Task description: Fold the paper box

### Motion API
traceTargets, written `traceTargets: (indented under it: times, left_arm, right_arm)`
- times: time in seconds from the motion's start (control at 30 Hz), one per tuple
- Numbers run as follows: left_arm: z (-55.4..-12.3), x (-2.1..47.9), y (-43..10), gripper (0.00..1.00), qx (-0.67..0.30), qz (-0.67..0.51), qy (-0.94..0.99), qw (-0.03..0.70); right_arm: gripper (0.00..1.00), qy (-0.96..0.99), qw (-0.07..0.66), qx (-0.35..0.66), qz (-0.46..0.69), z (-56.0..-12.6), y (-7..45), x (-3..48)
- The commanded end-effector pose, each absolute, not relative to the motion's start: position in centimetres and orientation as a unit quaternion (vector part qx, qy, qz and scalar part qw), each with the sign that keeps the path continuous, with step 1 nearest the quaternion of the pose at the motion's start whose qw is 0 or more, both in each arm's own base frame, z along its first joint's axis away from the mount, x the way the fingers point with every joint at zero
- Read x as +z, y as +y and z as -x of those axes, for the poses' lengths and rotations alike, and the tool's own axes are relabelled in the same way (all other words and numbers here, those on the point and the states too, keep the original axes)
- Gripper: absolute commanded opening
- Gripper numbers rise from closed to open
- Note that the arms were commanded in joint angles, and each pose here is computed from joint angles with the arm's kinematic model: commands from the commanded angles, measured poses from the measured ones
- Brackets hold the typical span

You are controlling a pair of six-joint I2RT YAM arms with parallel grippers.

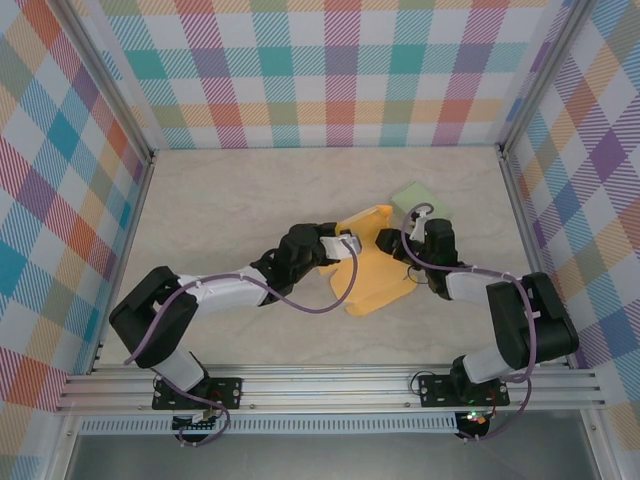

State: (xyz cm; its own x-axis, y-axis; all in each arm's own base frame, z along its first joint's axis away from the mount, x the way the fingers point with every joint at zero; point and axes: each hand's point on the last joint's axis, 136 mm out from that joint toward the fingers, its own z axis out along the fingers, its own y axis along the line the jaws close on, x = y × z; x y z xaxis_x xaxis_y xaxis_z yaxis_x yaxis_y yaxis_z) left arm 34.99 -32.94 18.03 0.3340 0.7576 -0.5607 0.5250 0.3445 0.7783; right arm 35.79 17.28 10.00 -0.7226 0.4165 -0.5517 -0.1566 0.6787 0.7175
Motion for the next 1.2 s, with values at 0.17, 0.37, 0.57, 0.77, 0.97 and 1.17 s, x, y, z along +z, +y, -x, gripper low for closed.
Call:
traceTargets:
  times: [0.17, 0.37, 0.57, 0.77, 0.97, 1.17]
  left_arm:
    - [-35.2, 18.4, -35.3, 0.0, 0.098, -0.568, 0.556, 0.599]
    - [-34.2, 18.0, -35.8, 0.0, 0.092, -0.579, 0.545, 0.599]
    - [-33.8, 16.4, -35.4, 0.0, 0.166, -0.605, 0.501, 0.596]
    - [-33.7, 15.1, -36.0, 0.0, 0.223, -0.625, 0.472, 0.581]
    - [-33.4, 14.4, -37.0, 0.0, 0.261, -0.64, 0.443, 0.571]
    - [-33.4, 15.9, -37.6, 0.0, 0.286, -0.638, 0.411, 0.584]
  right_arm:
    - [0.6, 0.819, 0.373, 0.42, -0.116, -34.9, 18.2, 9.6]
    - [0.59, 0.821, 0.364, 0.426, -0.106, -34.3, 18.6, 9.3]
    - [0.68, 0.875, 0.348, 0.317, -0.11, -32.0, 15.3, 7.9]
    - [0.77, 0.881, 0.371, 0.272, -0.106, -29.1, 12.4, 9.8]
    - [0.82, 0.865, 0.41, 0.258, -0.13, -27.2, 9.1, 13.1]
    - [0.82, 0.855, 0.414, 0.265, -0.167, -27.9, 6.4, 15.0]
